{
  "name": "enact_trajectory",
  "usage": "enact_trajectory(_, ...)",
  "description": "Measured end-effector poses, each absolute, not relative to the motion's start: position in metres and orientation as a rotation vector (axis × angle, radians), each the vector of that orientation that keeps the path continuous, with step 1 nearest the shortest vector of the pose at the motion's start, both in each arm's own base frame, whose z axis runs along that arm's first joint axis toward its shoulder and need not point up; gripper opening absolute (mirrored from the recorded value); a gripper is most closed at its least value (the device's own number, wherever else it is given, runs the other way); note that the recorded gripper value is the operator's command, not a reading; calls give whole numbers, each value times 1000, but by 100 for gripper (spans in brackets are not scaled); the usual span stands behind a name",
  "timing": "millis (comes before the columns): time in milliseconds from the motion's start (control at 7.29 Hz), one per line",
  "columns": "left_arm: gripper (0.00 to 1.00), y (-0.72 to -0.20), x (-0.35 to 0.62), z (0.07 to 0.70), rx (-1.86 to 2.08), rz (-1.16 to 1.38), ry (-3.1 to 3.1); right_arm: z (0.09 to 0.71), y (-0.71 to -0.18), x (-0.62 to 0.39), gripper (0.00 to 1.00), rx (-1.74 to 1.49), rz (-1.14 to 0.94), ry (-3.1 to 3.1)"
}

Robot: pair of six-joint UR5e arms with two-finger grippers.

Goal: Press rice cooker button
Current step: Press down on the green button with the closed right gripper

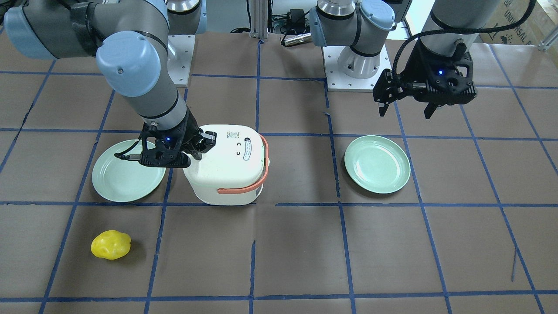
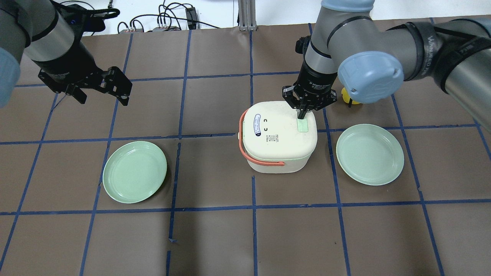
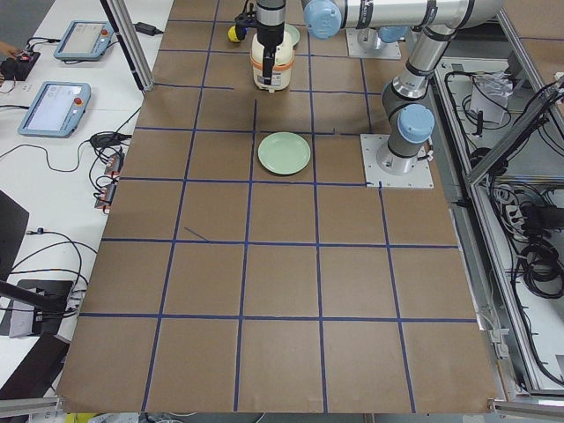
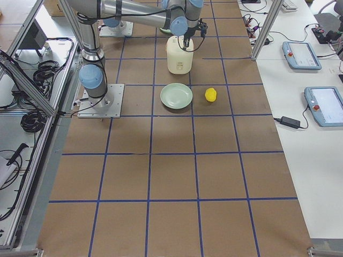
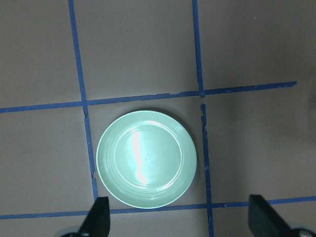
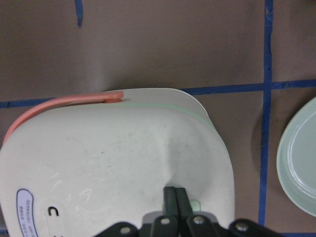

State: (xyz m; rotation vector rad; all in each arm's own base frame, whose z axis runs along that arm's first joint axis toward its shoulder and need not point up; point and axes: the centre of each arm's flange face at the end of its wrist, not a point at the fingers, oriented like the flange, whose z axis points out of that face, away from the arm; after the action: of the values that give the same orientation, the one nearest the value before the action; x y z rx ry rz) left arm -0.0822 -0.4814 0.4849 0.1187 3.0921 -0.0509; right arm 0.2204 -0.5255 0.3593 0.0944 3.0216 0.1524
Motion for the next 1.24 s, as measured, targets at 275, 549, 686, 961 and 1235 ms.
enact_trajectory(275, 100, -481, -82, 485, 119, -51, 3092, 358, -526, 220, 14, 95, 157, 3023)
enact_trajectory(549, 100, -481, -82, 485, 118, -51, 3092, 359, -524, 219, 14, 99, 157, 3024)
enact_trajectory(686, 100, -481, -82, 485, 119, -52, 3092, 361, -523, 220, 14, 104, 155, 3024)
enact_trajectory(961, 100, -481, -82, 485, 120, -51, 3092, 364, -523, 220, 14, 112, 153, 3024)
enact_trajectory(1235, 100, -481, -82, 485, 119, -52, 3092, 362, -521, 220, 14, 112, 161, 3025)
